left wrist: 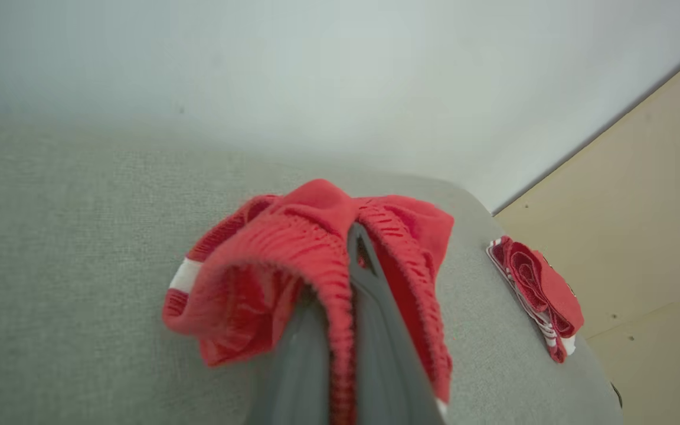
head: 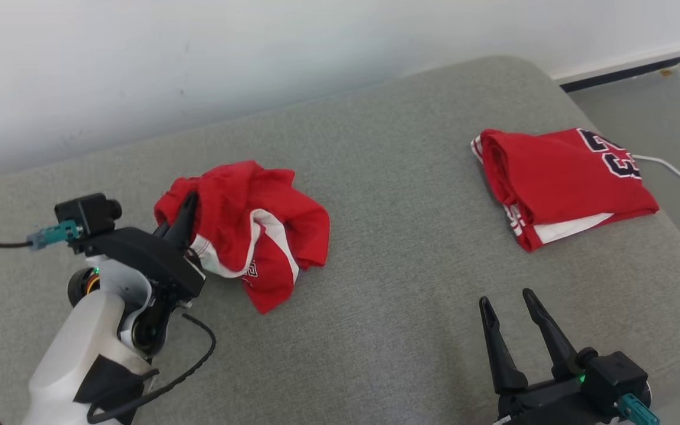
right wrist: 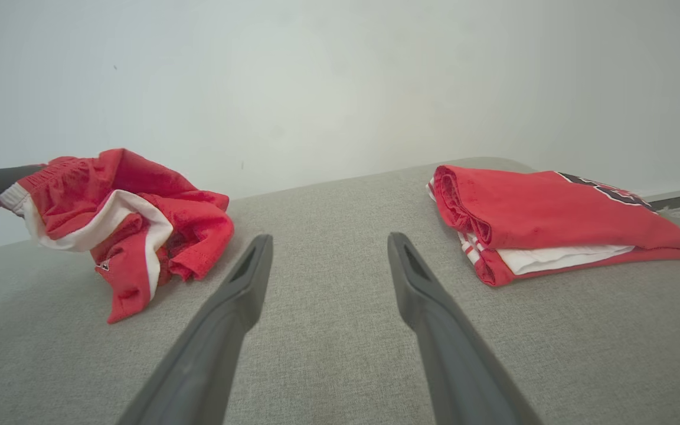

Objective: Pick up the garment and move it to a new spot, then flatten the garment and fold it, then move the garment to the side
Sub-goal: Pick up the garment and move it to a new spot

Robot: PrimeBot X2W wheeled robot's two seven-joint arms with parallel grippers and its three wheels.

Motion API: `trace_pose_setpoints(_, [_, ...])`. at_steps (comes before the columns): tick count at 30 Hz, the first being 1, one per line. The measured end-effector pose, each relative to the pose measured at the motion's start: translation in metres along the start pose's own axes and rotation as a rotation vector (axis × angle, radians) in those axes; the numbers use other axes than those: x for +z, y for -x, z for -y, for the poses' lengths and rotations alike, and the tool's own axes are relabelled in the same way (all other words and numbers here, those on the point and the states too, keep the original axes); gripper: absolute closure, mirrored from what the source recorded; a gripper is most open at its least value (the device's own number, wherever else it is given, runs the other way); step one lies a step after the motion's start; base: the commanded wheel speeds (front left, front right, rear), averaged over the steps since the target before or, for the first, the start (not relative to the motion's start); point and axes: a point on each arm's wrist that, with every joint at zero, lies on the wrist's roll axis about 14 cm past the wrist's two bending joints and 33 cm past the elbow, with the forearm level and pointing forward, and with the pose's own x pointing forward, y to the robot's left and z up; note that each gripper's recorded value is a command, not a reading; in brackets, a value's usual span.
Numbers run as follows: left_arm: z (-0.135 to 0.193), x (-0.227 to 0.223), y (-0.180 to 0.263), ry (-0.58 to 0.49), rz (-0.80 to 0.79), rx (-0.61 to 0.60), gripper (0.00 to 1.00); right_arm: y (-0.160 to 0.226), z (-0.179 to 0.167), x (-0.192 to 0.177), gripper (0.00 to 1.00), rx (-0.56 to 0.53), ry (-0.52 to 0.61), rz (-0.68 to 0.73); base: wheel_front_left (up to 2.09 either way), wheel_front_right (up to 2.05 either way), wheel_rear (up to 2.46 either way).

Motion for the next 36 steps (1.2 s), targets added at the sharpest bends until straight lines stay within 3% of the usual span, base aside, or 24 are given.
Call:
trace_pose_setpoints(10, [-0.07, -0.048, 0.016, 0.04, -0.066, 0.154, 1.0, -0.02, -0.013, -0.015, 0.0, 0.053, -0.016, -0.037, 0.0, 0.0, 0.0])
trace_pose_setpoints(11, [-0.074, -0.051, 0.019, 0.043, -0.065, 0.163, 0.74, -0.02, -0.014, -0.016, 0.0, 0.058, -0.017, -0.04, 0.0, 0.0, 0.0])
trace_pose_setpoints(12, [-0.075, -0.054, 0.022, 0.047, -0.066, 0.166, 0.74, -0.021, -0.015, -0.016, 0.0, 0.062, -0.017, -0.041, 0.0, 0.0, 0.0])
trace_pose_setpoints(13, [-0.076, -0.057, 0.024, 0.05, -0.065, 0.171, 0.62, -0.022, -0.015, -0.016, 0.0, 0.065, -0.016, -0.04, 0.0, 0.0, 0.0])
trace_pose_setpoints(14, [-0.076, -0.058, 0.027, 0.046, -0.058, 0.169, 0.35, -0.022, -0.016, -0.015, 0.0, 0.068, -0.015, -0.037, 0.0, 0.0, 0.0])
trace_pose_setpoints(15, [-0.077, -0.058, 0.03, 0.04, -0.046, 0.172, 0.02, -0.022, -0.017, -0.014, 0.0, 0.071, -0.015, -0.035, 0.0, 0.0, 0.0])
trace_pose_setpoints(25, [-0.094, -0.044, 0.081, -0.122, 0.069, 0.263, 0.0, -0.015, -0.031, 0.001, 0.0, 0.113, -0.029, 0.011, 0.0, 0.0, 0.0])
trace_pose_setpoints(36, [-0.1, -0.003, 0.156, -0.222, 0.256, 0.371, 0.0, -0.013, -0.053, 0.017, 0.0, 0.177, -0.055, 0.065, 0.0, 0.0, 0.0])
